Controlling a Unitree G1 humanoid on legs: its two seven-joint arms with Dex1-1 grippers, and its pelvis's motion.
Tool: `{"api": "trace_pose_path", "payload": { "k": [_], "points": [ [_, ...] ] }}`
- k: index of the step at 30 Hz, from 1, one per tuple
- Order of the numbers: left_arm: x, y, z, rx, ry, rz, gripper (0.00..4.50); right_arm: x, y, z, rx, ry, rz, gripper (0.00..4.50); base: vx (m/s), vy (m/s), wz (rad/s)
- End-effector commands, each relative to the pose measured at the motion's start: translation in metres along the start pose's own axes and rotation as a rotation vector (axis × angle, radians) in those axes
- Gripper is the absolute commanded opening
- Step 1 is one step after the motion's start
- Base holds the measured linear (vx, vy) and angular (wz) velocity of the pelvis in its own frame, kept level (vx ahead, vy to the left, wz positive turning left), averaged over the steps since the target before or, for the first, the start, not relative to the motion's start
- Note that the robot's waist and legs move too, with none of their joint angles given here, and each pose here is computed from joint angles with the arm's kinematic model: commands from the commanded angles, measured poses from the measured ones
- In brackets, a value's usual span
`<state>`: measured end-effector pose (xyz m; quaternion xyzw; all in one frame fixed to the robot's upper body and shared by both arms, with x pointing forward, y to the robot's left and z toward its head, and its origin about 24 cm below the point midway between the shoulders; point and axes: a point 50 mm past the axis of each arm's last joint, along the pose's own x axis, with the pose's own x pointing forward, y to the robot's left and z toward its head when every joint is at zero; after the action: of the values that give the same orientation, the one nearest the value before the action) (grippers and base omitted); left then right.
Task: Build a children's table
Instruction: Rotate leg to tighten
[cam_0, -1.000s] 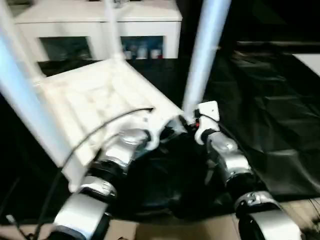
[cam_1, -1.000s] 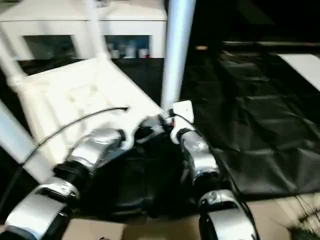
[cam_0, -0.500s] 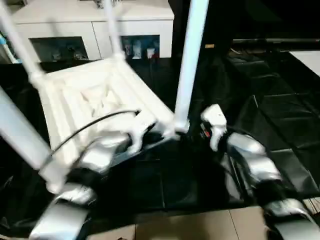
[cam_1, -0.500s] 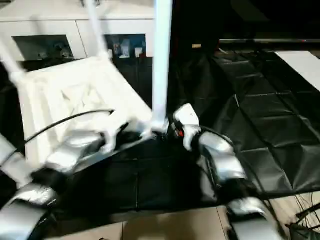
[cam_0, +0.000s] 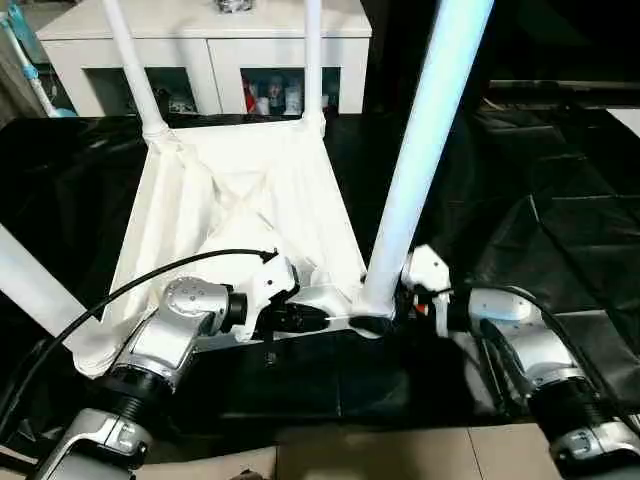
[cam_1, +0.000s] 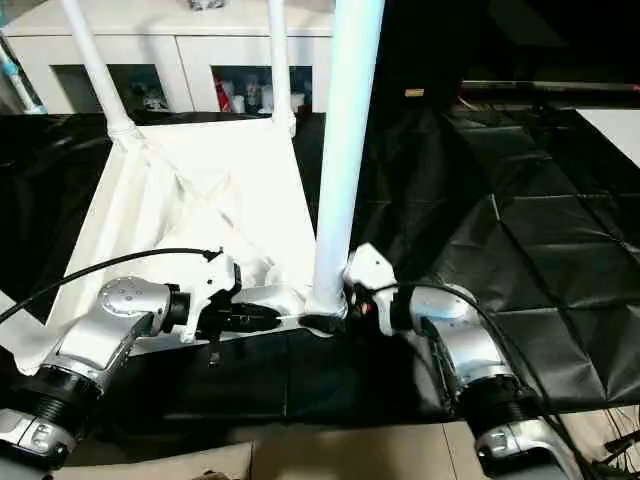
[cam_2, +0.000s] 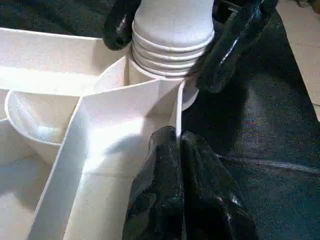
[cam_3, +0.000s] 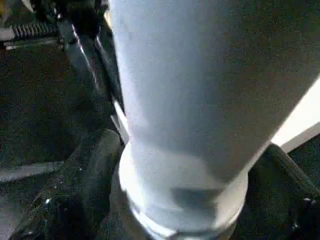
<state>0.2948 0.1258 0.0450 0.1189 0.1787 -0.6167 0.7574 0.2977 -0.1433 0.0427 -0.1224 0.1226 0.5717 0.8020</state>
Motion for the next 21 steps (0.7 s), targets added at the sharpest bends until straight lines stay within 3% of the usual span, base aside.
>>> {"api": "trace_pose_path", "payload": {
  "k": [1,6,13,21],
  "points": [
    [0.0037,-0.005,0.0029,-0.014,-0.052,-0.029,0.0,-0.0008,0.0001,-0.0004,-0.024,0.021,0.009,3.65,0.0,0.0,0.0],
    [0.0035,-0.0055,0.0026,-0.021,-0.05,-0.028,0.0,-0.0013,-0.0025,0.0008,0.002,-0.001,-0.007,3.51,0.0,0.0,0.0],
    [0.0028,-0.0061,0.0009,-0.031,-0.043,-0.029,0.0,-0.0008,-0.0021,0.0008,0.017,-0.015,-0.001,2.91,0.0,0.0,0.0],
    [0.0014,-0.0079,-0.0019,-0.044,-0.031,-0.041,0.0,0.0013,-0.0003,-0.0008,0.031,-0.023,0.008,2.7,0.0,0.0,0.0]
  ]
}}
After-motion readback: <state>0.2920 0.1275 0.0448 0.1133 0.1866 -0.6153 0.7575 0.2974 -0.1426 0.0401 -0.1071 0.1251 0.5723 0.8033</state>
